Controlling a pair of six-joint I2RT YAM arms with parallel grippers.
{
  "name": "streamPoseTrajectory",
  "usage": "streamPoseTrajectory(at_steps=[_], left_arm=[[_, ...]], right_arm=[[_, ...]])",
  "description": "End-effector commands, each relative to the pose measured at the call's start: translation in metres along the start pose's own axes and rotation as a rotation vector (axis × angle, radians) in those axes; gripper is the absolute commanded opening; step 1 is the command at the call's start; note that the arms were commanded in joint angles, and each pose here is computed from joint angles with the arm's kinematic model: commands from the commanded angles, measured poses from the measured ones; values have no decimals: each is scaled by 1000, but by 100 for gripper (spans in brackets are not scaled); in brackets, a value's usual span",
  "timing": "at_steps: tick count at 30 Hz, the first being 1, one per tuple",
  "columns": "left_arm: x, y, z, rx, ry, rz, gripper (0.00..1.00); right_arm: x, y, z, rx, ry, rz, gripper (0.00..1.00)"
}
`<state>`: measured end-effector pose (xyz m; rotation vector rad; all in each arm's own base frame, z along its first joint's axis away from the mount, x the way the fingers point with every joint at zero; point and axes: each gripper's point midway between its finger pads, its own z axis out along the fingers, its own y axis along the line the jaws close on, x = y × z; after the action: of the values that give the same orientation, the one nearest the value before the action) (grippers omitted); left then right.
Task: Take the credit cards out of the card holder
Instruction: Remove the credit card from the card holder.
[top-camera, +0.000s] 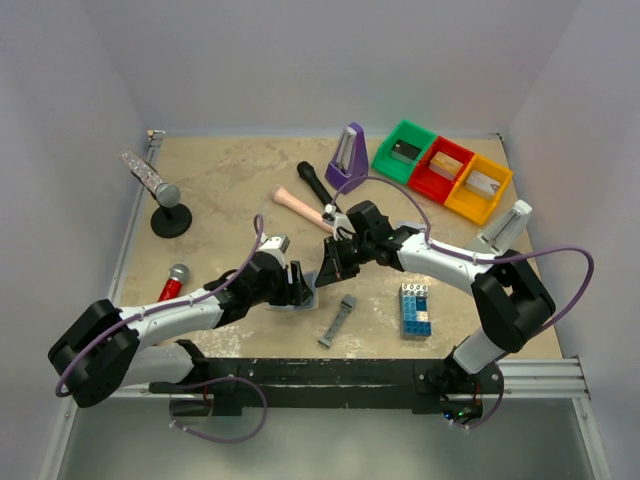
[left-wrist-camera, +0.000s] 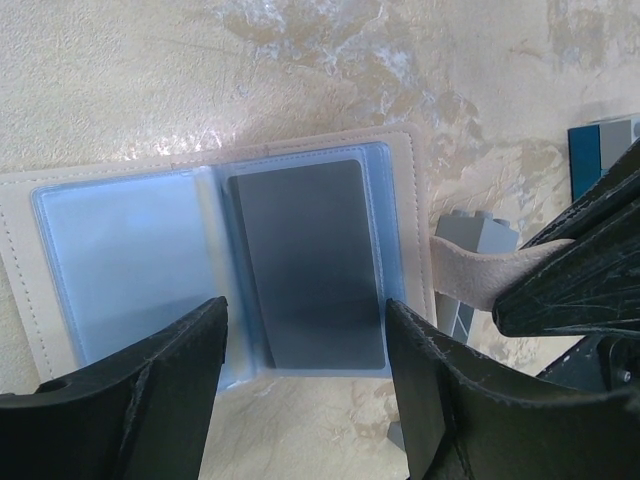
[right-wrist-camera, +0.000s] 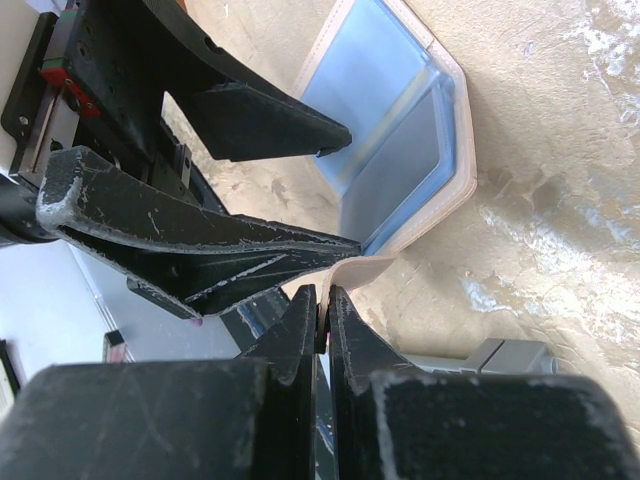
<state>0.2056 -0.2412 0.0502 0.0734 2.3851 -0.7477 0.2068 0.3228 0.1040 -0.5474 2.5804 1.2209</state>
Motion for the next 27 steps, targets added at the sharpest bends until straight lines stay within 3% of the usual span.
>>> streamPoseTrajectory(at_steps=[1,27], left_arm=[[-9,-15,1,49,-27,15,69],[-18,-29,-6,83,-56,9,70]], right_arm=[[-13,16,-5,-48,-21,-42,0],[-10,17,-3,-62,-16,-34,0]])
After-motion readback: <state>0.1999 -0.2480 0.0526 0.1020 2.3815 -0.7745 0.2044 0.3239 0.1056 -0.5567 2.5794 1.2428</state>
